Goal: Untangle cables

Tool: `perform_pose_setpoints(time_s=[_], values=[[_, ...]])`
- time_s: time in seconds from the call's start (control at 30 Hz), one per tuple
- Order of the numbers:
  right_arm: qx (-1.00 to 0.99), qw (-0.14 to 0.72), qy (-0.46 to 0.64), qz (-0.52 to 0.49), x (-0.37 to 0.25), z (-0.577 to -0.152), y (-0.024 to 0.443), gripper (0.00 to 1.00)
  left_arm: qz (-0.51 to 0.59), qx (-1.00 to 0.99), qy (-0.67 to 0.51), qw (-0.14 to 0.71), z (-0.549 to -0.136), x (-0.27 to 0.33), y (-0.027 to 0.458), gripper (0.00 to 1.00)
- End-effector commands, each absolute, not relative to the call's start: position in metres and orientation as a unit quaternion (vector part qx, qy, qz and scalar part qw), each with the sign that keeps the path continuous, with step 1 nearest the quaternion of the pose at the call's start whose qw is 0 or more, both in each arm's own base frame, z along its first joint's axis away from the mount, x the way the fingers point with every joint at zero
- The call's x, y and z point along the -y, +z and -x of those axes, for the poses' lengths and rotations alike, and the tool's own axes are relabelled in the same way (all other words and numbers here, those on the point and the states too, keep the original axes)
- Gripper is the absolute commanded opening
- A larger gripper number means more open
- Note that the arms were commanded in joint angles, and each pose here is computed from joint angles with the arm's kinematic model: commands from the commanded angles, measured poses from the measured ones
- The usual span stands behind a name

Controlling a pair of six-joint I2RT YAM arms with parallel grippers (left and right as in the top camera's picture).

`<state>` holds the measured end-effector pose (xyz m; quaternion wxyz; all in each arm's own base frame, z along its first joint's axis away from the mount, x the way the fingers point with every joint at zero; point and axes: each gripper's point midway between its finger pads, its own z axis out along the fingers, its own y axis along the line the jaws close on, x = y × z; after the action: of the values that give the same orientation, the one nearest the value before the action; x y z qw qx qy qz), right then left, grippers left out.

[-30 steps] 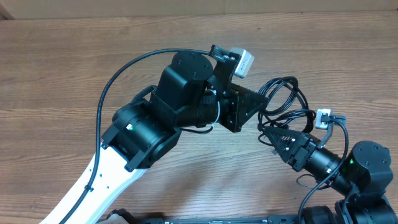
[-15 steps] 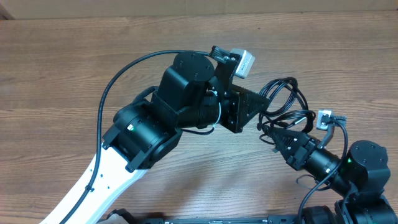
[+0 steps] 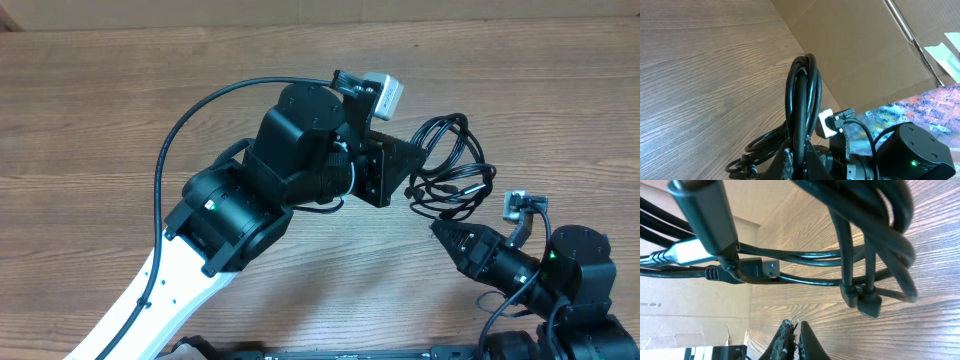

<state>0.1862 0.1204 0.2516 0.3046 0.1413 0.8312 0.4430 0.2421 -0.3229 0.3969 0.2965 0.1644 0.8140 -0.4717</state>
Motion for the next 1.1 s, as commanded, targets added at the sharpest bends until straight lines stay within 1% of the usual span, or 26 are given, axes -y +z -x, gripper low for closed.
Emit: perform_pose_setpoints(time_s=[0.0, 0.07, 0.1, 0.13, 0.17, 0.23, 0.27, 0.3, 0.33, 0.5, 0.6, 0.73, 0.93, 1.07], values=[[-0.827, 0.320, 0.440, -0.139, -0.118, -0.188, 0.260, 0.07, -0.191, -0.801, -0.465, 0.324, -0.243, 0.323, 0.408, 0.04], [-0.823, 0.330, 0.443, -0.133, -0.118, -0.191, 0.265, 0.11, -0.235, -0.796, -0.439, 0.344, -0.242, 0.321, 0.403, 0.04], [-0.819, 0.337, 0.447, -0.126, -0.119, -0.192, 0.269, 0.13, -0.239, -0.802, -0.423, 0.349, -0.244, 0.318, 0.398, 0.04], [-0.810, 0.348, 0.457, -0.113, -0.122, -0.194, 0.278, 0.21, -0.225, -0.819, -0.393, 0.353, -0.251, 0.310, 0.388, 0.04], [-0.806, 0.355, 0.461, -0.107, -0.123, -0.195, 0.282, 0.27, -0.215, -0.830, -0.374, 0.354, -0.255, 0.305, 0.382, 0.04], [-0.801, 0.366, 0.462, -0.103, -0.123, -0.198, 0.287, 0.47, -0.212, -0.836, -0.367, 0.349, -0.254, 0.302, 0.377, 0.04], [-0.799, 0.371, 0.461, -0.103, -0.122, -0.199, 0.288, 0.52, -0.214, -0.836, -0.369, 0.347, -0.253, 0.302, 0.377, 0.04], [-0.798, 0.376, 0.458, -0.105, -0.120, -0.201, 0.289, 0.60, -0.217, -0.834, -0.374, 0.343, -0.251, 0.304, 0.378, 0.04], [-0.798, 0.380, 0.454, -0.113, -0.118, -0.203, 0.289, 0.66, -0.222, -0.831, -0.381, 0.338, -0.248, 0.306, 0.379, 0.04], [-0.801, 0.388, 0.436, -0.132, -0.111, -0.207, 0.285, 0.67, -0.253, -0.808, -0.429, 0.314, -0.232, 0.318, 0.389, 0.04], [-0.810, 0.395, 0.401, -0.166, -0.097, -0.212, 0.274, 0.67, -0.270, -0.790, -0.456, 0.308, -0.224, 0.325, 0.397, 0.04], [-0.820, 0.397, 0.357, -0.204, -0.081, -0.215, 0.259, 0.68, -0.273, -0.789, -0.459, 0.303, -0.222, 0.325, 0.397, 0.04], [-0.848, 0.357, 0.306, -0.244, -0.067, -0.202, 0.228, 0.68, -0.275, -0.781, -0.465, 0.314, -0.223, 0.328, 0.403, 0.04], [-0.862, 0.327, 0.292, -0.255, -0.065, -0.191, 0.214, 0.69, -0.276, -0.774, -0.468, 0.325, -0.226, 0.329, 0.409, 0.04]])
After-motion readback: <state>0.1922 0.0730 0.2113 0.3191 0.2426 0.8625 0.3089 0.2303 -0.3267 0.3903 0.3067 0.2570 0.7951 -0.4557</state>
